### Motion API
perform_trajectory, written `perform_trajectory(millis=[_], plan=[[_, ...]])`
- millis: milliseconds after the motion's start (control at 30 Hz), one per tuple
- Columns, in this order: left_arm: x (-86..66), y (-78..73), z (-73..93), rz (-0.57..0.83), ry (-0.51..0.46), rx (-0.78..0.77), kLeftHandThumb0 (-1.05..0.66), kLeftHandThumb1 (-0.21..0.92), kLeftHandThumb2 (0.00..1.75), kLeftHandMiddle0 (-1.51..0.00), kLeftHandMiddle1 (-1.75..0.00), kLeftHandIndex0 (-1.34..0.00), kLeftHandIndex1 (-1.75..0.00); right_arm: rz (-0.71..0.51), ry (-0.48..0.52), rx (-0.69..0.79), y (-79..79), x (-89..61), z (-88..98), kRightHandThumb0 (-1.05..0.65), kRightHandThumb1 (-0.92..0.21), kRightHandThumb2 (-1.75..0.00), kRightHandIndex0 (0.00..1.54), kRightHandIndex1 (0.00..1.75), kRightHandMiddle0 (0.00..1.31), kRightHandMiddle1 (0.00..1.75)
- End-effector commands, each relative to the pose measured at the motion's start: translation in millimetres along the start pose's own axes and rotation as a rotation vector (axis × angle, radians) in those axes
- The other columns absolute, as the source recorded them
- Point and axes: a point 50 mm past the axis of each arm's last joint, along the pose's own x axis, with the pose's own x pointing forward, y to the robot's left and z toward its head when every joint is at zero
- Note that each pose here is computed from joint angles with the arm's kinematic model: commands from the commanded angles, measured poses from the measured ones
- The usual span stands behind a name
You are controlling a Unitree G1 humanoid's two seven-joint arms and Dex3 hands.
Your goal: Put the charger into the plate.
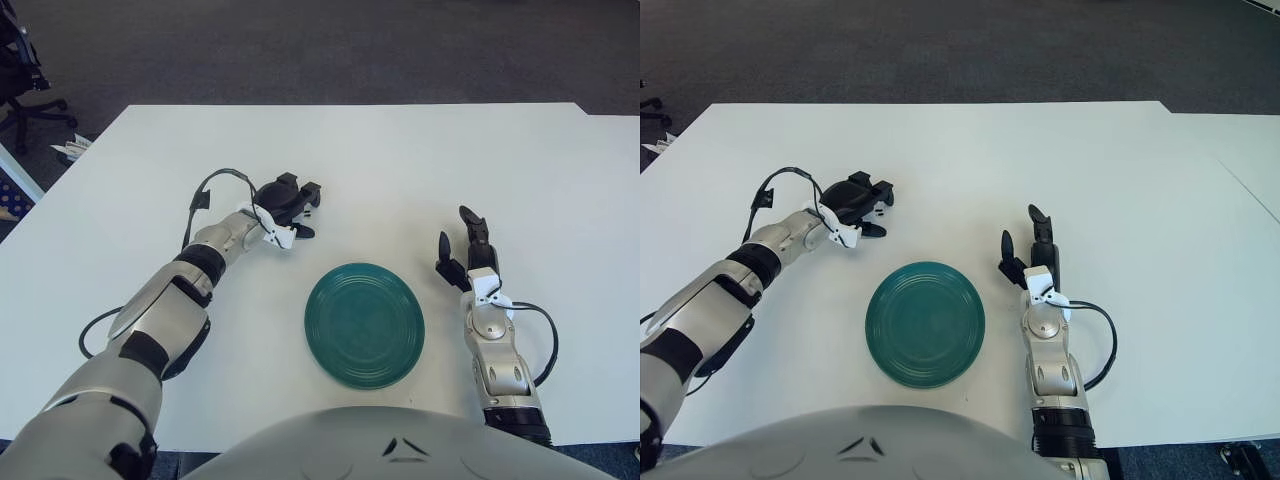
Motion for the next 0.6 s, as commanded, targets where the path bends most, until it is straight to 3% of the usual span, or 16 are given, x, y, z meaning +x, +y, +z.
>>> perform_trajectory(millis=[0,167,400,567], plan=[[-6.1,-9.1,-2.8,0.011,0.031,-0.016,-0.05,0.34,1.24,-0.51,-1.63,-0.54,-1.73,0.033,0.329,-0.022,-2.7,-25.1,-60.1,-0.66,-0.92,-0.85,0.12,0.0,0.0,0.41],[-6.4,-10.0,-1.9,0.031,0.06,-0.095,-0.01,0.24,1.36,-0.62,-1.61,-0.56,-1.74,0.034,0.331,-0.029,-3.9,-25.6,-60.8,-0.67,-0.92,-0.85,0.11,0.0,0.0,0.4],[-6.7,-11.0,-0.1,0.042,0.12,-0.258,0.0,0.21,1.4,-0.66,-1.64,-0.54,-1.75,0.025,0.322,-0.027,-5.2,-26.8,-60.1,-0.67,-0.92,-0.86,0.1,0.0,0.0,0.41],[-7.9,-8.9,1.8,0.077,0.107,-0.302,0.0,0.21,1.41,-0.69,-1.62,-0.53,-1.75,0.01,0.313,-0.024,-7.4,-26.3,-59.2,-0.66,-0.92,-0.87,0.11,0.0,0.0,0.43]])
